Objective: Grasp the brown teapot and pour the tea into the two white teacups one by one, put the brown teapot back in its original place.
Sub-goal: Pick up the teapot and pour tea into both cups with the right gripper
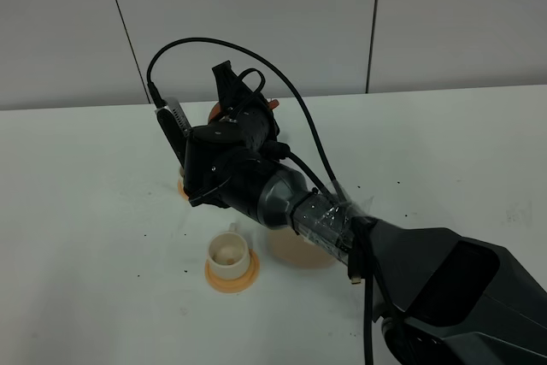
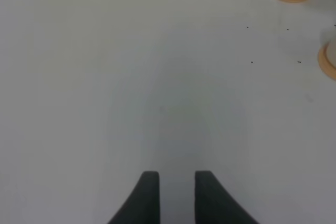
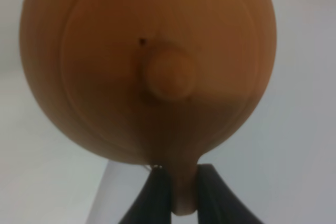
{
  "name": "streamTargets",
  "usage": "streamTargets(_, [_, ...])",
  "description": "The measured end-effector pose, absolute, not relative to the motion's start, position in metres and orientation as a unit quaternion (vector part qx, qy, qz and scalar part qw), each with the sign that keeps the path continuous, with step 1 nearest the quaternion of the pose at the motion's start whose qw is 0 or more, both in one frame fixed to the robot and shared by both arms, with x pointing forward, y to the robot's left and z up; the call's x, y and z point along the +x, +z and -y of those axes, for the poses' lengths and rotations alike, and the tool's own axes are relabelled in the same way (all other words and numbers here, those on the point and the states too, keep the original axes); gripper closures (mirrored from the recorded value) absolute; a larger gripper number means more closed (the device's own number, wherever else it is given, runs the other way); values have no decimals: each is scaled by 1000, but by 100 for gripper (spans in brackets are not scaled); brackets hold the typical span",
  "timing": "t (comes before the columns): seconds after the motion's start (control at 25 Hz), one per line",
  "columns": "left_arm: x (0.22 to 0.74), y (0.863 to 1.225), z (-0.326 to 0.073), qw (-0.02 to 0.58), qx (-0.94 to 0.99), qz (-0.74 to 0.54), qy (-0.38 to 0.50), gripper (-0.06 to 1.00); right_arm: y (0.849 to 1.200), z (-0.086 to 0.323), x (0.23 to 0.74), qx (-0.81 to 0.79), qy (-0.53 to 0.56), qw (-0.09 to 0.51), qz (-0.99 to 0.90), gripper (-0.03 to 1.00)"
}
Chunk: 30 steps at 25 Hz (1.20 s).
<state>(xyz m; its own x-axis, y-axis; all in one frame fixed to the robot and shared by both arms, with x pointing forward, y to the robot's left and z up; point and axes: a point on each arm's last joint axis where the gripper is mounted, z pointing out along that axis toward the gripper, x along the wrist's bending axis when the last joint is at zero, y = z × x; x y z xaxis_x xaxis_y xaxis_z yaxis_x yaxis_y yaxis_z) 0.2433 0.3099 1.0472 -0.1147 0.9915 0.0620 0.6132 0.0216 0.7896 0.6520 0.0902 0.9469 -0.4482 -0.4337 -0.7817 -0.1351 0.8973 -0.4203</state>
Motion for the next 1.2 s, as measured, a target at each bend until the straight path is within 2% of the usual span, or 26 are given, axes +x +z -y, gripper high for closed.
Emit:
streamTargets(0.28, [243, 1047, -310, 272, 607, -661, 347, 71, 932, -92, 653, -179, -158, 493, -837, 87])
streamTargets(1.2, [243, 1047, -310, 272, 607, -661, 347, 71, 934, -91, 654, -174, -161, 504, -831, 87])
